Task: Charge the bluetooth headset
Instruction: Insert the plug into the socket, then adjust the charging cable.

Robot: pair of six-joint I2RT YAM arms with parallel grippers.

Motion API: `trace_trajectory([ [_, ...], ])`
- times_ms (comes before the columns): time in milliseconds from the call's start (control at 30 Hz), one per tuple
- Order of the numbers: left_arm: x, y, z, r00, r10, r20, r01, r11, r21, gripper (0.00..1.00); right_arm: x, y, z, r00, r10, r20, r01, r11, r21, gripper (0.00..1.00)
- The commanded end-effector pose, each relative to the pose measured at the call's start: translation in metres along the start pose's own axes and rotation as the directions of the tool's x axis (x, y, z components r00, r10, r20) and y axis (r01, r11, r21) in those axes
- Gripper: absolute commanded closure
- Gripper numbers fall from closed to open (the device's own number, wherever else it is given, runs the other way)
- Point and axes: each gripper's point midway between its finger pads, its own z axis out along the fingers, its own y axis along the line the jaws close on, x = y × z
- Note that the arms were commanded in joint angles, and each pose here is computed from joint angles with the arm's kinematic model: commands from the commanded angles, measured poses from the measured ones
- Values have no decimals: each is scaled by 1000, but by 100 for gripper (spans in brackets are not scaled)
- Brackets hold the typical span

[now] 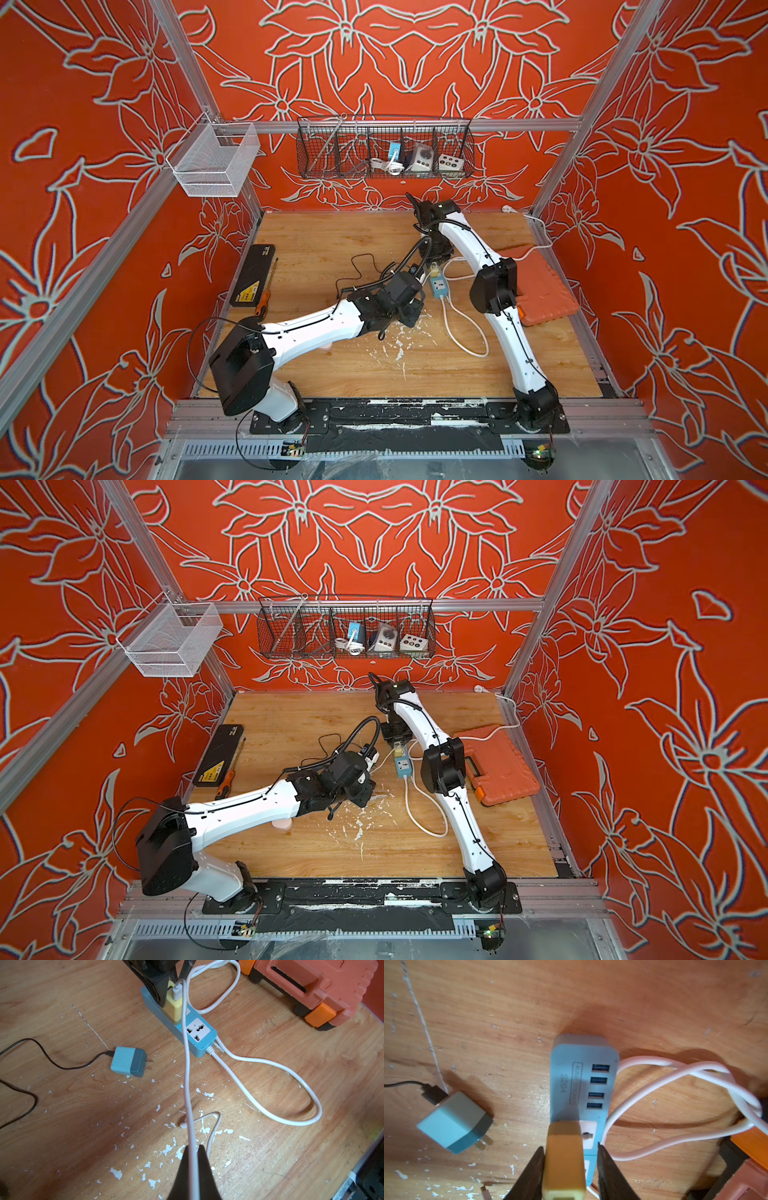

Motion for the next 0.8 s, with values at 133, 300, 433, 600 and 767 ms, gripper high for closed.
trace_trajectory([
  [133,3,1,4,1000,4,-24,-4,1000,-7,100,-1,-18,-63,989,33,145,-39,999,33,55],
  [300,3,2,6,999,8,-36,-8,1000,-12,100,9,-26,-96,972,53,230,-63,997,36,55],
  [433,0,4,5,999,0,-42,0,1000,-9,100,30,-25,-118,940,80,332,-75,997,-29,56],
  [600,-7,5,1,999,-22,-41,23,1000,16,100,73,-13,-132,880,111,462,-30,983,-179,58],
  [767,-20,5,-5,998,-42,-36,44,998,49,100,117,19,-131,822,126,556,118,917,-381,56],
])
